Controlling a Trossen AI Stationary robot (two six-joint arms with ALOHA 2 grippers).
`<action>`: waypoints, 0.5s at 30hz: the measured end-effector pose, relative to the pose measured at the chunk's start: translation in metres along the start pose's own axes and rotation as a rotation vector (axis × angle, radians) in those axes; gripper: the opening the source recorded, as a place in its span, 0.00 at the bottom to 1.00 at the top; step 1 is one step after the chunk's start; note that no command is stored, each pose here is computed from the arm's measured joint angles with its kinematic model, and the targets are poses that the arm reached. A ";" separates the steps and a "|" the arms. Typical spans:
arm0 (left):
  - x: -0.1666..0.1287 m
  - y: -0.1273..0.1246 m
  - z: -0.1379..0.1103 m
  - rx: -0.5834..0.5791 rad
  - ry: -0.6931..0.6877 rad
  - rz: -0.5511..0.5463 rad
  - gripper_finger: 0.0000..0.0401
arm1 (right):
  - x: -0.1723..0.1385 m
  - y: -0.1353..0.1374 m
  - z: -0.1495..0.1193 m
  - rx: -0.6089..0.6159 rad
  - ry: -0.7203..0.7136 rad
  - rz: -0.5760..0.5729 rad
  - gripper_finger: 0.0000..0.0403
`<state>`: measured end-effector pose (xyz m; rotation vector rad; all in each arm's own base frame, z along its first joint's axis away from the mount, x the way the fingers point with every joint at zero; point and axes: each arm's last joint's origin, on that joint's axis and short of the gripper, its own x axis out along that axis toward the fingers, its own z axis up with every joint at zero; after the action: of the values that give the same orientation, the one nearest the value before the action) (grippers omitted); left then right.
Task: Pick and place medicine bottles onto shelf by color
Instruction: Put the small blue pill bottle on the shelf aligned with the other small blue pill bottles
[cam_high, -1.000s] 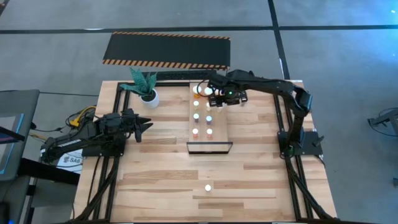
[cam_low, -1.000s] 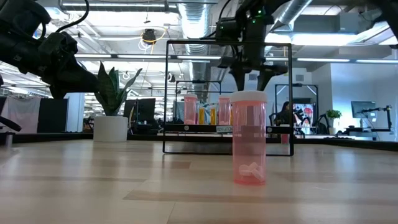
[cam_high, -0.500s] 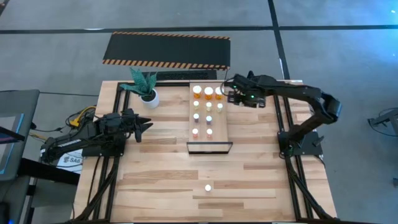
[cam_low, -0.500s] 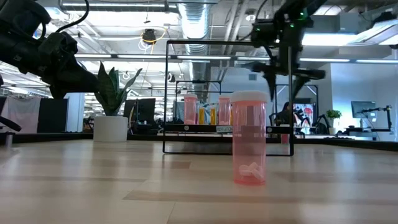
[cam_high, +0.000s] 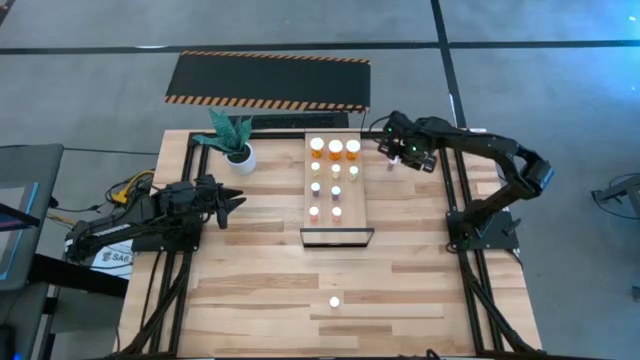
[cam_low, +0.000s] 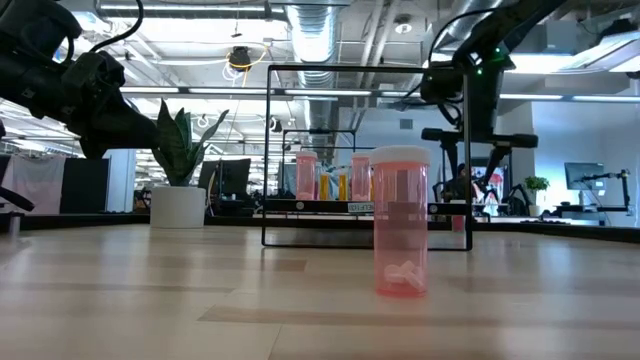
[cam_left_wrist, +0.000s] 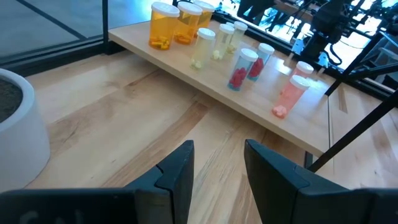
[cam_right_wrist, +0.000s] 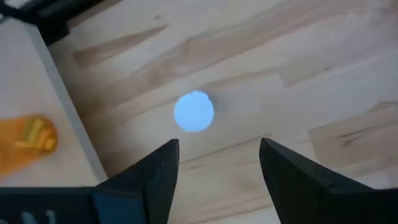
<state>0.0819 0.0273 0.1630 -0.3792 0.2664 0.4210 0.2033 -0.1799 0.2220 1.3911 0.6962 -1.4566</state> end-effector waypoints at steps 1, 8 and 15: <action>0.000 0.000 0.000 0.000 0.000 0.000 0.32 | 0.001 -0.001 0.001 0.007 -0.001 0.005 0.61; 0.000 0.000 0.000 0.000 0.000 0.000 0.32 | 0.014 -0.003 0.004 0.027 -0.018 0.056 0.61; 0.000 0.000 0.000 0.000 0.000 -0.001 0.32 | 0.018 0.001 0.005 0.008 -0.051 0.076 0.61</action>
<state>0.0820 0.0273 0.1631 -0.3792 0.2664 0.4203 0.2040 -0.1894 0.2064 1.3674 0.5992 -1.4318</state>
